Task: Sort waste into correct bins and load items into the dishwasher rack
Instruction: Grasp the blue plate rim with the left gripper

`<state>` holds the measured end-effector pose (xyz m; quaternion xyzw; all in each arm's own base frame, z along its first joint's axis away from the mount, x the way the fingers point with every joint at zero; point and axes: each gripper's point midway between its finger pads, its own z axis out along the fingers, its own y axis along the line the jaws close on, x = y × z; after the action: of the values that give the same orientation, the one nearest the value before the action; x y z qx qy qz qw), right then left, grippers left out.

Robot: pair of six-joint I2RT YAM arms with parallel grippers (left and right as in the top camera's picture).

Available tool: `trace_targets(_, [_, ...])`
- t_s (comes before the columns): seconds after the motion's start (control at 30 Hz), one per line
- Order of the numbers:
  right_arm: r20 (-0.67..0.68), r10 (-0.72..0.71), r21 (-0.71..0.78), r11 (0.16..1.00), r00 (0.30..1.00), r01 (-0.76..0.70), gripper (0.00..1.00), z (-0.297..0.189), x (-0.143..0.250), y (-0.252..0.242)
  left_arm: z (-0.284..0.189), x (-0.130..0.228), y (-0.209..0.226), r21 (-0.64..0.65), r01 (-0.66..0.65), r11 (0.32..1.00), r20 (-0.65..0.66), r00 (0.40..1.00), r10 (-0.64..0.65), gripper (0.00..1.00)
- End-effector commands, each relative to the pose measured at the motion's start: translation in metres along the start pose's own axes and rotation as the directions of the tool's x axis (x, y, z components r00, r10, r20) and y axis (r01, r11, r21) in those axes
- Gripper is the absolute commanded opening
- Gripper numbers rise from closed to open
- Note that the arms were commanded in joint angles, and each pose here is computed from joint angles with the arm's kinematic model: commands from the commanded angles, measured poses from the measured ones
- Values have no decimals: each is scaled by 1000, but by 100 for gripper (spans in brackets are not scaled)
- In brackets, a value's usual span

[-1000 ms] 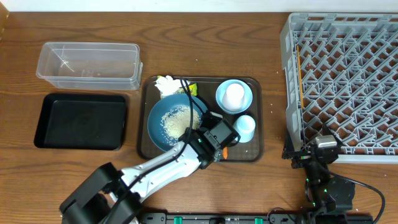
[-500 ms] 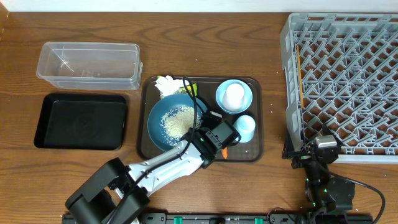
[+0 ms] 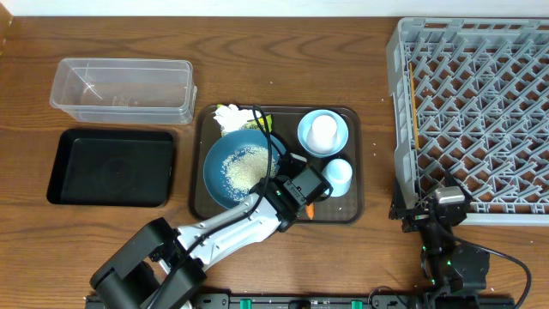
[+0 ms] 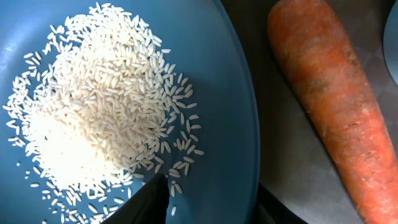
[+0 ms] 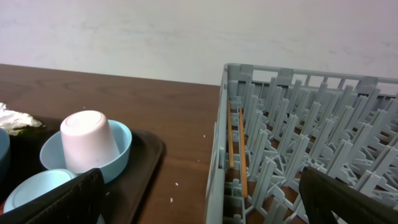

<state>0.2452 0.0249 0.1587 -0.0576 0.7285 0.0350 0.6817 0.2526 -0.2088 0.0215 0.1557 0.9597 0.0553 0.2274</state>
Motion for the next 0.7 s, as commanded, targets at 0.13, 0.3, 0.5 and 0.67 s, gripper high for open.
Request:
trace_targets(0.13, [-2,4,19,1000,1000,-4,99,0,1,-4,-1,-7,-1,-9,1,1000,17,1000,-1,35])
trace_targets(0.3, [-2,4,19,1000,1000,-4,99,0,1,-4,2,-4,0,-15,-5,1000,6,1000,5,36])
trace_targets(0.5, [-2,4,19,1000,1000,-4,99,0,1,-4,10,2,0,-29,-17,999,-19,1000,17,36])
trace_targets(0.67, [-2,4,19,1000,1000,-4,99,0,1,-4,10,2,-1,-27,-15,1000,-16,1000,15,35])
